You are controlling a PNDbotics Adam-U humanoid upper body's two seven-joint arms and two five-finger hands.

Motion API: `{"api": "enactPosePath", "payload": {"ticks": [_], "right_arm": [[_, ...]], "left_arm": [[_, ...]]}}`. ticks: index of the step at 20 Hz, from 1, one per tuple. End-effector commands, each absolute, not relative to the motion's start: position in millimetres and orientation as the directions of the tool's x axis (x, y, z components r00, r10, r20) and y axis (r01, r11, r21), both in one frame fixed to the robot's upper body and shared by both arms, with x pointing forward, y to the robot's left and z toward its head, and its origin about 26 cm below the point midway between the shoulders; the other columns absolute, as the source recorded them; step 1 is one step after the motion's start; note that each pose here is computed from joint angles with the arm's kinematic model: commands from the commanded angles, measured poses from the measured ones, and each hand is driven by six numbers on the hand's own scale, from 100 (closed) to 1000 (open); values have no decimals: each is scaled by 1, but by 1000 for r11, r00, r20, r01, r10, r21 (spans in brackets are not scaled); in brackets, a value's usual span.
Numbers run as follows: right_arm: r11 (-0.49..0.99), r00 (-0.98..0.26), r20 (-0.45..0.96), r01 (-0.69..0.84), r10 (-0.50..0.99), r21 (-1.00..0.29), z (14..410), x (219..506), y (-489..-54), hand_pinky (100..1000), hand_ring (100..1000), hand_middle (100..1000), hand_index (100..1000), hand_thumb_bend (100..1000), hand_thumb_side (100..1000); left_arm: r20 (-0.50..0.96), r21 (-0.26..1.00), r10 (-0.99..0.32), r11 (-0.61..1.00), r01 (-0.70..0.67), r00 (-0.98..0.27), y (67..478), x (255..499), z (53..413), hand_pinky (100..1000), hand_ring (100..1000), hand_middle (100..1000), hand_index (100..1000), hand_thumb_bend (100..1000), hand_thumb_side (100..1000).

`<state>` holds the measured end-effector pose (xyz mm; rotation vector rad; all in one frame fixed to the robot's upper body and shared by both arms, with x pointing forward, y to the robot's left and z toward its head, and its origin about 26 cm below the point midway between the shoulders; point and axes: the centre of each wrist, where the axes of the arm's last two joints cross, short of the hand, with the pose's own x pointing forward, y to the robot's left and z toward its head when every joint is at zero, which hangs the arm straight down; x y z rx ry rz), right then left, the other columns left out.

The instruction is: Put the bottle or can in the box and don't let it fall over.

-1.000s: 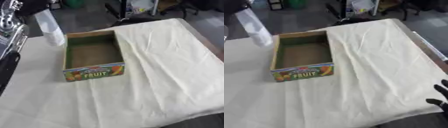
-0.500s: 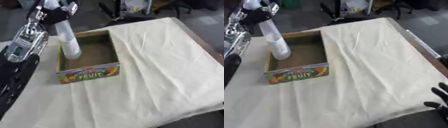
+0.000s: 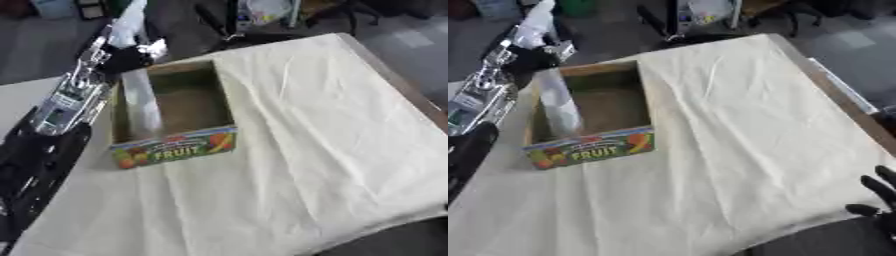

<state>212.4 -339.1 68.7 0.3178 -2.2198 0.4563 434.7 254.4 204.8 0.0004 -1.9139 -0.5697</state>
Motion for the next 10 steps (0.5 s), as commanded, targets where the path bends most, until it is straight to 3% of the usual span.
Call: {"api": "enactPosePath", "payload": {"ticks": [1,5,10], "right_arm": [[901,-645,762,-364,-60,-237,77,212,-340,792,1000,1000,1000,100,470],[902,-646,761,-360,-59,-236,77,212,-340,792,1000,1000,1000,100,470],[905,-646,762,-353,-54,-236,76,211,-340,792,1000,1000,1000,100,470]], "left_arm": [[840,450,-319,862,233,-440,263,433,212,862,924,525,763,777,357],[824,479,-356,853,207,-440,271,430,207,914,1000,641,846,868,450],[799,506,-402,851,139,-446,285,419,208,934,1000,691,876,912,506]]}}
